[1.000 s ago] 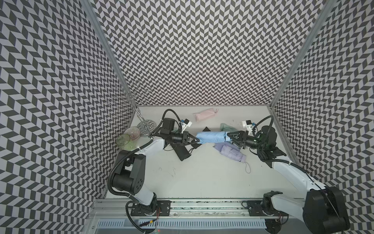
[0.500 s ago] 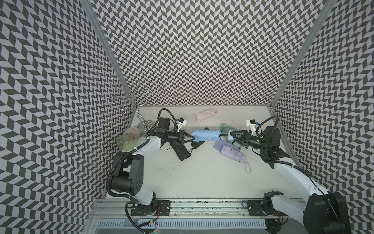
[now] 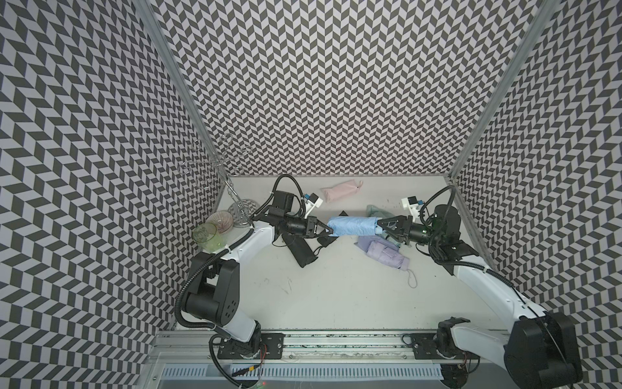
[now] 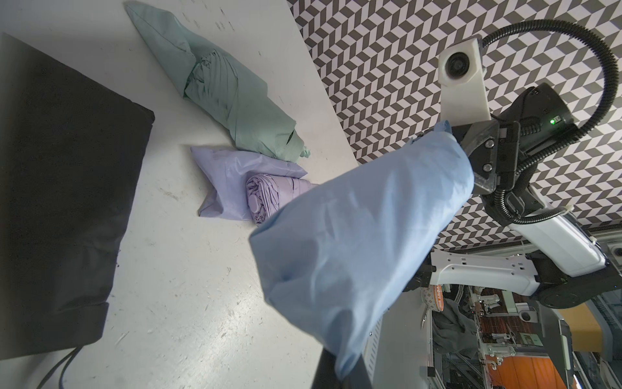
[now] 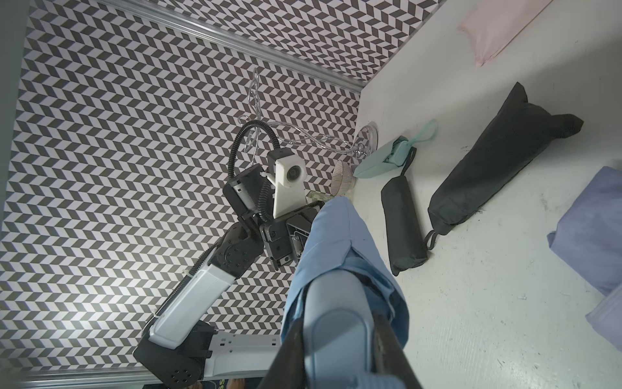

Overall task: Take umbrellas out of sleeves
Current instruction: Take out the umbrella from the umbrella sleeve.

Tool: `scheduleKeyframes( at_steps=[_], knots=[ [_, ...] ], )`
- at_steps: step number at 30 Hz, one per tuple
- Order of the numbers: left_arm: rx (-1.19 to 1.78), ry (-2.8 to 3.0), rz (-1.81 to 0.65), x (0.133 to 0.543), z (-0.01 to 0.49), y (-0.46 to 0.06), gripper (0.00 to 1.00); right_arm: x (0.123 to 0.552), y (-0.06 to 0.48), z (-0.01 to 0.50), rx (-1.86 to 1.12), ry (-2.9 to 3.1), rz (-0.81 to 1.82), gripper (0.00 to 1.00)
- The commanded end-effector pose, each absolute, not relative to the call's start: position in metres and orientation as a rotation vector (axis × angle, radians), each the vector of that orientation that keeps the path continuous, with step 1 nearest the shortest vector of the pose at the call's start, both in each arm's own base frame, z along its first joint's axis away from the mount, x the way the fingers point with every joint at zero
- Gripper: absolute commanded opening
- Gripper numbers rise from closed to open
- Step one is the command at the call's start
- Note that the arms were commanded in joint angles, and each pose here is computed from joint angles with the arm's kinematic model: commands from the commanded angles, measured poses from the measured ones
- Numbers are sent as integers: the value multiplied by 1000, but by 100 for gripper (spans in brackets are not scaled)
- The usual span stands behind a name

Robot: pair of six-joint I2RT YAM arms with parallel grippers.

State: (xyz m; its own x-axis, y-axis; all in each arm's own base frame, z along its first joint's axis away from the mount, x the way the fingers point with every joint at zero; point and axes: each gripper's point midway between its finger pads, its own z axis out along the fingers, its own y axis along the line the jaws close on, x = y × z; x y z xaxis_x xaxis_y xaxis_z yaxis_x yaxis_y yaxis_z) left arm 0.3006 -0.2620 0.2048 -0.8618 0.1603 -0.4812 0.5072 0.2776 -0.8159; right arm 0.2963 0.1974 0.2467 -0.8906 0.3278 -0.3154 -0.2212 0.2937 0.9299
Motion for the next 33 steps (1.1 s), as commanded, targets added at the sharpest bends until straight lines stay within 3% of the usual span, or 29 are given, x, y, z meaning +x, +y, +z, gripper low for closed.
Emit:
scheduleKeyframes(
  at_steps=[1,4,15,19,24,27,29,32,33],
  knots=[
    [791,2074,-1647,287,246,-280,0,284,209,254,-32,2118,1679,33],
    [801,2071,-1646,286,248,-283,0,282,210,252,-42,2125,1677,41],
    [819,2063,-1657,283,250,-286,0,282,212,246,-47,2135,1694,41],
    [830,2064,-1662,282,250,-290,0,279,217,242,-61,2148,1718,30],
    [807,2101,-1667,283,242,-288,0,275,216,241,-67,2146,1727,2],
    [772,2136,-1671,285,234,-284,16,274,213,242,-32,2119,1751,0],
    [731,2134,-1682,287,233,-278,43,273,211,245,-23,2092,1768,0],
    [664,2100,-1706,290,239,-267,67,273,210,247,-26,2082,1765,0],
    [643,2094,-1718,290,241,-264,71,273,210,247,-30,2080,1764,0]
  ],
)
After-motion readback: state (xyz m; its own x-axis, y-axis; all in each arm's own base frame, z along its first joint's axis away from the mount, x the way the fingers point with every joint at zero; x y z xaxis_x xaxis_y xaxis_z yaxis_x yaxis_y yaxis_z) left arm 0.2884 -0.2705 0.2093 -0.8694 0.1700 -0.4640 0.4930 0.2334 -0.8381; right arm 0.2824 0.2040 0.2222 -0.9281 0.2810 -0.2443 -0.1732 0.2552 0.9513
